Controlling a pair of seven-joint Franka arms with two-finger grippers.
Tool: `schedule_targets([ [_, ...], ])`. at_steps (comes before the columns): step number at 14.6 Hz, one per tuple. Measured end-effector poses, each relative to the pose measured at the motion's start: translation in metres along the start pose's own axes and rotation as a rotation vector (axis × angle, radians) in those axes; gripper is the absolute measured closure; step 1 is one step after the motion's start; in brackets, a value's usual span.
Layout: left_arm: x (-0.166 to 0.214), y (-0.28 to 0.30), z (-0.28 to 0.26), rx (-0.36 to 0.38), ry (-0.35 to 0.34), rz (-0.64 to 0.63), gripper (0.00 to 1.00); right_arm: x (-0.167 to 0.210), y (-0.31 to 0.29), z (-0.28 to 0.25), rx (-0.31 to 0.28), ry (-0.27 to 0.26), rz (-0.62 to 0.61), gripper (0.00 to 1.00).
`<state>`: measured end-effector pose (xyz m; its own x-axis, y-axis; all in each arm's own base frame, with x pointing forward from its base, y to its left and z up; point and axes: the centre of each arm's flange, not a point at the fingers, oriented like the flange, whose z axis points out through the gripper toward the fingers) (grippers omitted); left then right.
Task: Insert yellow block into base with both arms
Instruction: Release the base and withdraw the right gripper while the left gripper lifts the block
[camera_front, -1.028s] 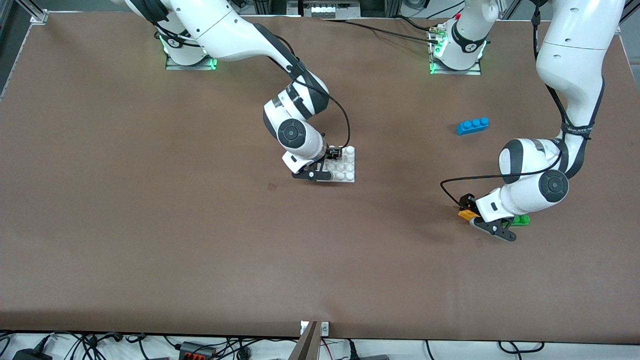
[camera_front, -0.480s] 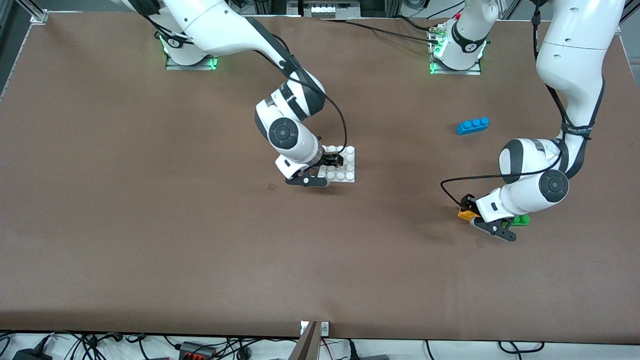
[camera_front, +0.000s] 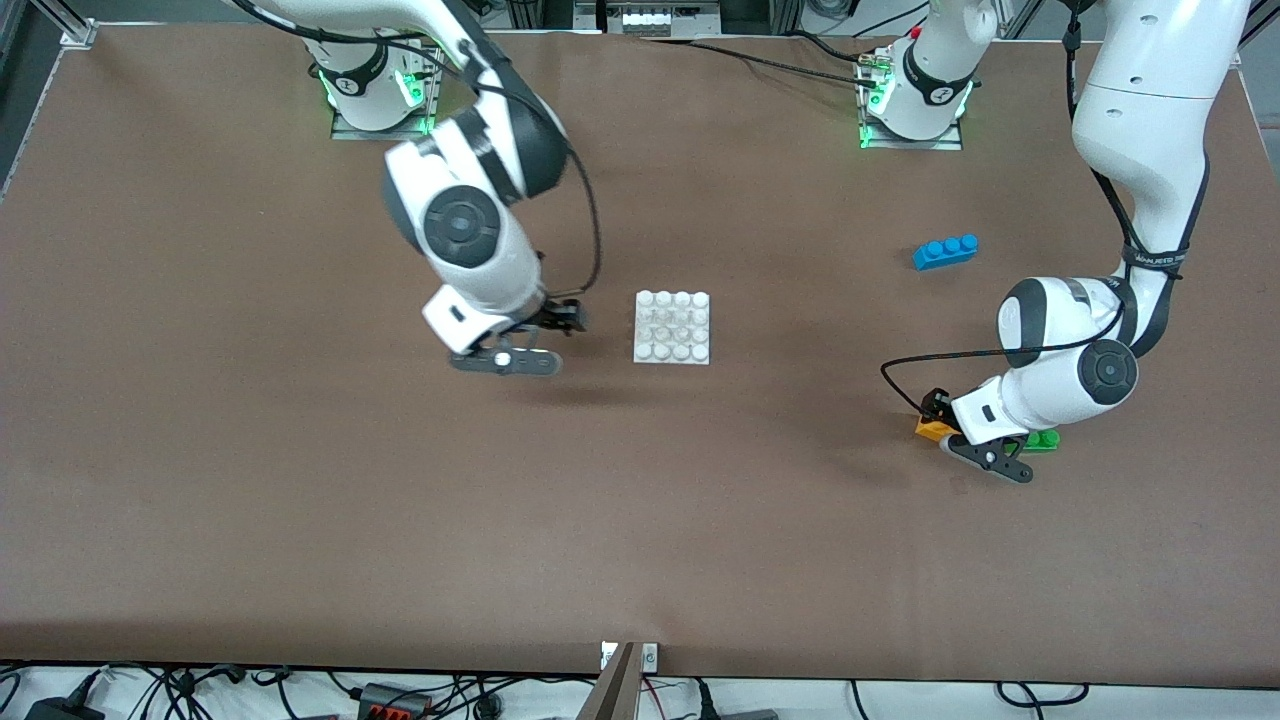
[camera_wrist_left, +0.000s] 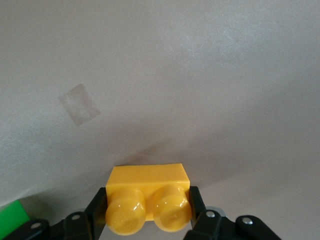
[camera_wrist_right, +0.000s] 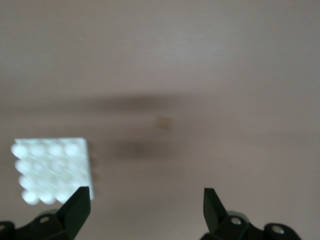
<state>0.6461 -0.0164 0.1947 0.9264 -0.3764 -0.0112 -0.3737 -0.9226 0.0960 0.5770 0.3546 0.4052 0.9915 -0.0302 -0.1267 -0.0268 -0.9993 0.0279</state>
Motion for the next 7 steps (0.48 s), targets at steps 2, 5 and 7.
schedule_targets([
  [2, 0.000, 0.001, 0.000, -0.004, -0.009, -0.017, 0.33, 0.003, 0.053, -0.035, -0.015, -0.050, -0.040, 0.00],
  [5, 0.001, 0.006, 0.000, -0.013, -0.019, -0.029, 0.33, 0.010, 0.136, -0.072, -0.003, -0.111, -0.073, 0.00],
  [7, 0.001, 0.014, -0.002, -0.027, -0.041, -0.037, 0.33, 0.009, 0.179, -0.091, 0.011, -0.132, -0.071, 0.00],
])
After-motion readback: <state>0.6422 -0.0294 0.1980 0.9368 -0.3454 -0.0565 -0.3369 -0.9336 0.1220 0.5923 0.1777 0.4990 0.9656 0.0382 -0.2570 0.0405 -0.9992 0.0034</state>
